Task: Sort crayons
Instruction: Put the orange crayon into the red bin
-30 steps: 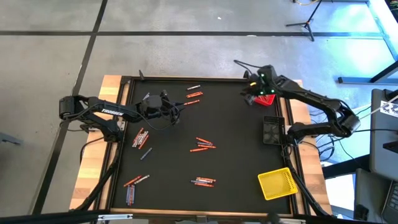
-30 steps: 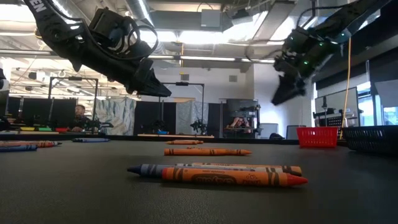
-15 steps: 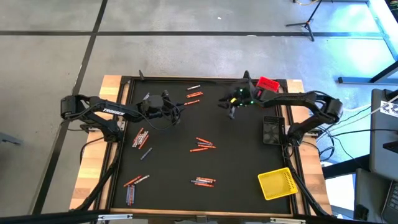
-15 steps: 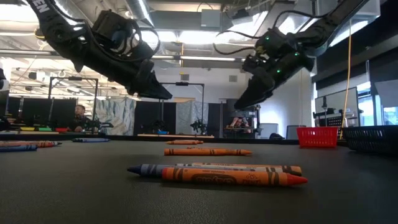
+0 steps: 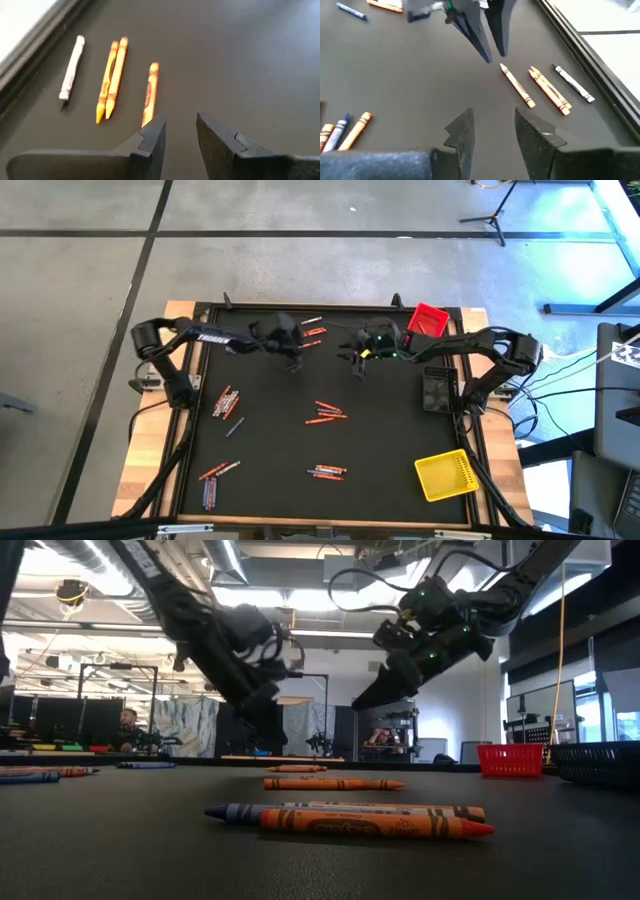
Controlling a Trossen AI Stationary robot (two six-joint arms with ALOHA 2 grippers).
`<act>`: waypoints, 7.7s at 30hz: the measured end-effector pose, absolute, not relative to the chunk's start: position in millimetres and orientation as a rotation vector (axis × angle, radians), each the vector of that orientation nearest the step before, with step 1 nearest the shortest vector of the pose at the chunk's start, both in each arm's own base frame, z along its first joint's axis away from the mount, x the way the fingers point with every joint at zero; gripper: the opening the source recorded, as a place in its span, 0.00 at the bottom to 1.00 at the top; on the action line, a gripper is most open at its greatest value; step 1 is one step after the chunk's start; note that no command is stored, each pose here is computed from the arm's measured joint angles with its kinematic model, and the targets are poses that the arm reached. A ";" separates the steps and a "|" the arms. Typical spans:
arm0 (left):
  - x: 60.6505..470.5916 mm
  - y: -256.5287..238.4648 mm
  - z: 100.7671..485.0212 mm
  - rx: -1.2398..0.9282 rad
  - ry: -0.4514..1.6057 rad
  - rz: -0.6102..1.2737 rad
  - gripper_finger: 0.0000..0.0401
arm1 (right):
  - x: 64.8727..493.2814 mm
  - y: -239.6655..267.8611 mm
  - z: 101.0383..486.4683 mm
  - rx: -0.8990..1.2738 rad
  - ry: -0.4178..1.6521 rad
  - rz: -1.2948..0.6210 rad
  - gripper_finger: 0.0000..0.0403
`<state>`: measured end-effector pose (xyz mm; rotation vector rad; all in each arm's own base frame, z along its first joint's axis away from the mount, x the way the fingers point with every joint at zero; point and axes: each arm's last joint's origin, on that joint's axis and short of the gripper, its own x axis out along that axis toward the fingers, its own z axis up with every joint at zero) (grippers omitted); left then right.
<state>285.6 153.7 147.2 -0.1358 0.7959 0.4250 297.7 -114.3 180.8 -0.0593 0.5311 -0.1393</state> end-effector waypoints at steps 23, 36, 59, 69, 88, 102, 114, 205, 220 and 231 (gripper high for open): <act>286.5 184.2 115.4 -0.175 0.899 0.381 0.14 | 299.4 -114.9 177.6 -0.046 0.529 -0.134 0.34; 289.9 169.1 132.0 -0.132 0.887 0.342 0.01 | 296.2 -106.7 182.2 -0.043 0.569 -0.164 0.34; 266.6 69.9 169.1 0.101 0.235 0.172 0.01 | 271.2 -64.5 205.7 -0.021 0.289 -0.203 0.34; 270.0 52.7 180.5 0.132 0.083 0.060 0.01 | 296.4 -55.6 195.4 -0.115 0.104 -0.009 0.45; 273.1 43.0 183.4 0.162 0.067 0.064 0.01 | 319.0 -26.9 209.3 -0.271 -0.025 0.057 0.19; 273.6 40.4 181.5 0.159 0.086 0.049 0.14 | 319.1 -27.9 208.5 -0.247 -0.009 0.022 0.03; 271.0 47.5 172.1 0.166 0.209 0.295 0.32 | 296.0 -39.2 223.7 -0.347 0.236 -0.413 0.03; 267.9 59.9 169.6 0.130 0.254 0.470 0.33 | 230.4 -73.9 246.2 -0.165 0.043 -0.312 0.41; 269.6 145.0 188.5 0.005 0.645 0.458 0.33 | 236.4 -48.6 247.4 -0.126 0.014 -0.123 0.41; 257.1 200.4 165.6 -0.099 0.639 0.426 0.33 | 236.2 -49.7 247.7 -0.128 0.013 -0.145 0.41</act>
